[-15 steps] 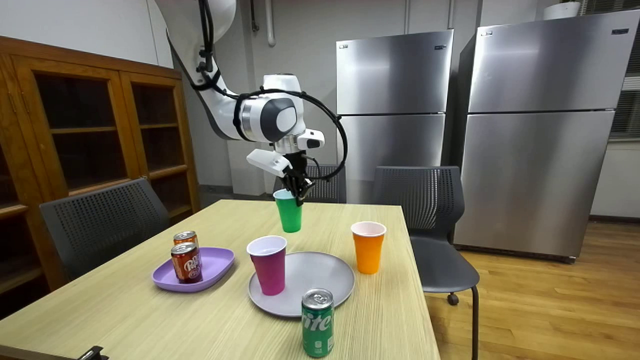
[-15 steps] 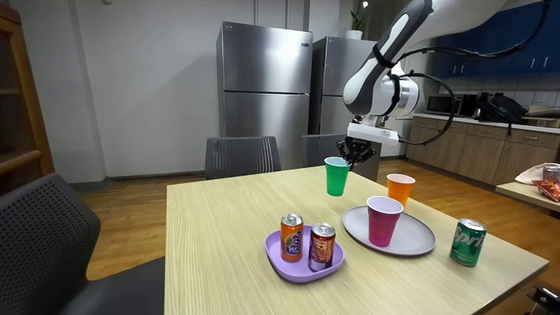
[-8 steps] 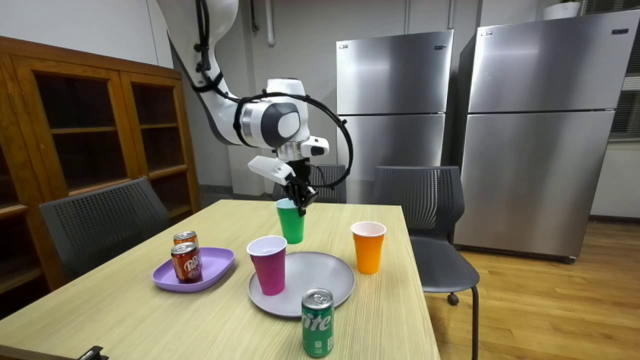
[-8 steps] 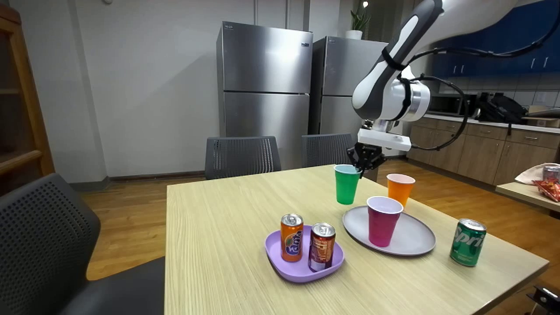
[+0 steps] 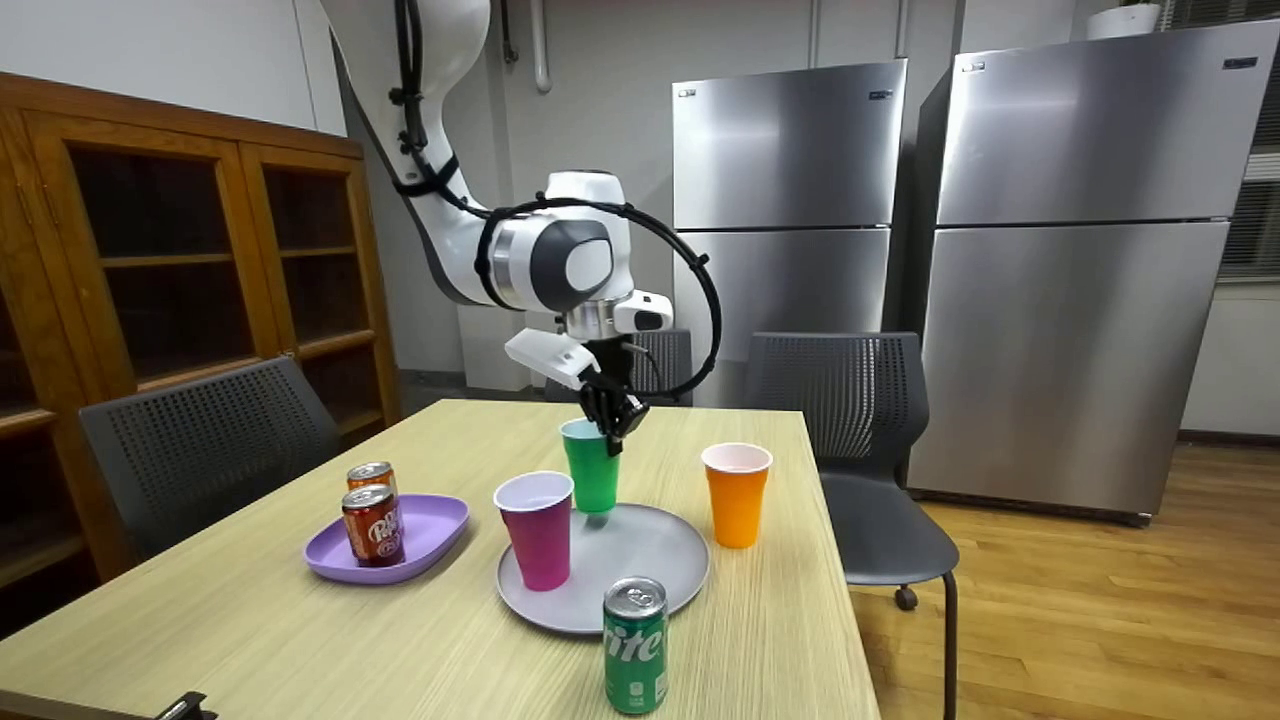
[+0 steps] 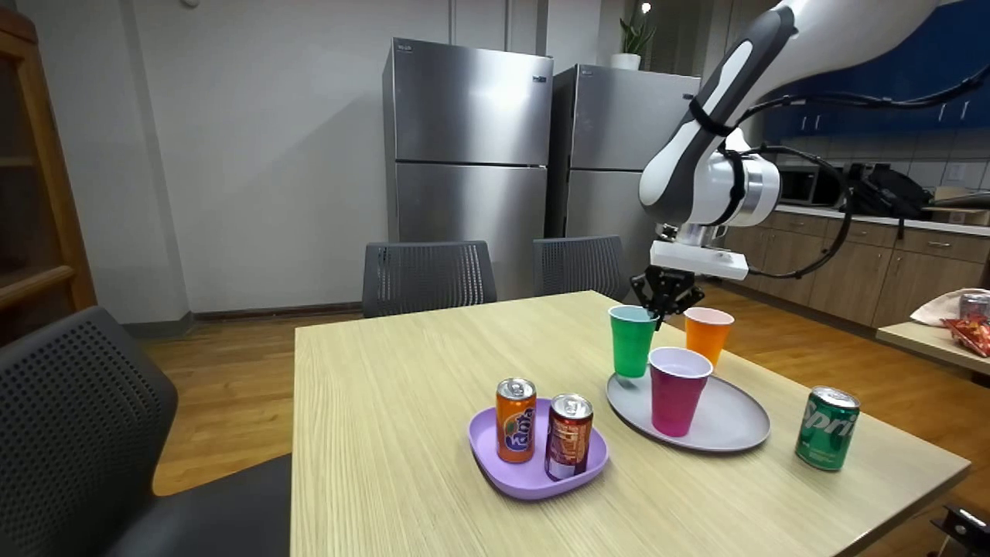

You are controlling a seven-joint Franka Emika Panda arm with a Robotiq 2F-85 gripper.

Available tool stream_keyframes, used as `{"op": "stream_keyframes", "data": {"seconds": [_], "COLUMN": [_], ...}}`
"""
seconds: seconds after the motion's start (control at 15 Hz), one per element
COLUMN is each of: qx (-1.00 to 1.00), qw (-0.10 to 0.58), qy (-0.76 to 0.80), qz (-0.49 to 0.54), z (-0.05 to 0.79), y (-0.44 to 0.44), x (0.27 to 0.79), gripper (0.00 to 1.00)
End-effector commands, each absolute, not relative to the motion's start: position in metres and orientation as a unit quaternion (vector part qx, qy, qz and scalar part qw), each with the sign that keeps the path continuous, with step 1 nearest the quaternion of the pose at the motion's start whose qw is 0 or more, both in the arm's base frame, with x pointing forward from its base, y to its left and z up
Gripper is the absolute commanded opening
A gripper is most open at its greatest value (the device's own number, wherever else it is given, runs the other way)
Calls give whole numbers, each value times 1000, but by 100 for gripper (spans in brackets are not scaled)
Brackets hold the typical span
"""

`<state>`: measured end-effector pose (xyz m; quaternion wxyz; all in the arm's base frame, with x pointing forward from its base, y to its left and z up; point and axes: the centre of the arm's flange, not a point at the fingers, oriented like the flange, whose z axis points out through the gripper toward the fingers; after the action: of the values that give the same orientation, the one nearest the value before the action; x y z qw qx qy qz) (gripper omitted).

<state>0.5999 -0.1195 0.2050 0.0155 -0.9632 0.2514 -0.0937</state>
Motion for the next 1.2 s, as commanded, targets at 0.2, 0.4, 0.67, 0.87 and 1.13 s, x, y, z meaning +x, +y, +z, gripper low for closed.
{"op": "stream_keyframes", "data": {"seconds": [0.2,0.4,0.67,0.87,1.13], "qx": [-962,-961,-960,-959,-960], "qw": [21,23,23,21,19], "qy": [255,260,264,264,264], "qz": [-92,-92,-95,-96,-96], "z": [196,191,187,185,183], "y": [-124,-125,-127,-127,-126], "x": [584,581,579,578,578], "gripper": [1,1,1,1,1]}}
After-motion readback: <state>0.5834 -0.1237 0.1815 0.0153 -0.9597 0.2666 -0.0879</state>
